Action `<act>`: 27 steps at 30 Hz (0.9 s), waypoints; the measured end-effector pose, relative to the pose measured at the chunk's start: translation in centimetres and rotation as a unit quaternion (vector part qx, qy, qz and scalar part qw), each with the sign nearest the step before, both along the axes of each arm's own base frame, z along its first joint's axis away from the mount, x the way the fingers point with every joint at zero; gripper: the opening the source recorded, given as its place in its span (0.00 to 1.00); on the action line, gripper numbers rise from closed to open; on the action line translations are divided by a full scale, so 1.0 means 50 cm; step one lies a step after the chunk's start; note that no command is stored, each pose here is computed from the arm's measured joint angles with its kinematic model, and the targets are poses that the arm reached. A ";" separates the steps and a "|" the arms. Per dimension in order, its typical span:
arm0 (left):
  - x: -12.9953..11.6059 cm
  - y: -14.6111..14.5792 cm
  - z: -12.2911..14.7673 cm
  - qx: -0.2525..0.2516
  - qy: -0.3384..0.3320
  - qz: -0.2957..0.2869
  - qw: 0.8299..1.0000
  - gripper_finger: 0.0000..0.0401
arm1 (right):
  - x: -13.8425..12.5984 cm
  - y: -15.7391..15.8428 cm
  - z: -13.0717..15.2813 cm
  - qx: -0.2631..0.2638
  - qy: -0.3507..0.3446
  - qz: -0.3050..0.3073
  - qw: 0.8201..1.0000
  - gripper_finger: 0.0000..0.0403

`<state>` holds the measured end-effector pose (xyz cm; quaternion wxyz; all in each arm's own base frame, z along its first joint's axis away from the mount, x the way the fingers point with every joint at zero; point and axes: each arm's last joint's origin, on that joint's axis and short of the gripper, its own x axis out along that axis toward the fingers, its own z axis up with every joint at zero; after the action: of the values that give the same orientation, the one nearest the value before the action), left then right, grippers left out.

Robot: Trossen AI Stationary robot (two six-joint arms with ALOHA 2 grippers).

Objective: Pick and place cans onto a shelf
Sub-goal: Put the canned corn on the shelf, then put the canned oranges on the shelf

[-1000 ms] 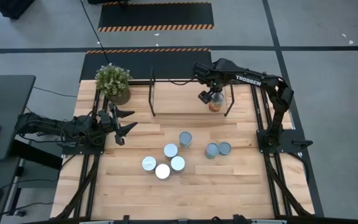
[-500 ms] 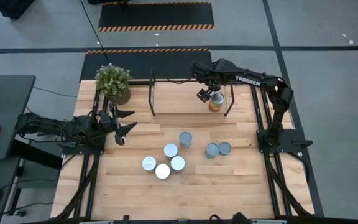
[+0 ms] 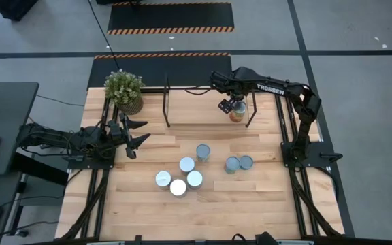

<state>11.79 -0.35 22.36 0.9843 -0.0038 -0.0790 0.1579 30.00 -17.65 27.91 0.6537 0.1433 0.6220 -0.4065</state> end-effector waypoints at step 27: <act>0.002 0.000 -0.012 0.015 0.037 0.001 0.999 0.62 | 0.171 0.313 0.082 0.009 -0.201 0.364 0.910 0.93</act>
<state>11.88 -0.36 21.75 0.9863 0.0165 -0.0448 0.1581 38.53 -2.02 31.98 0.8662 -0.0080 0.4900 -0.0975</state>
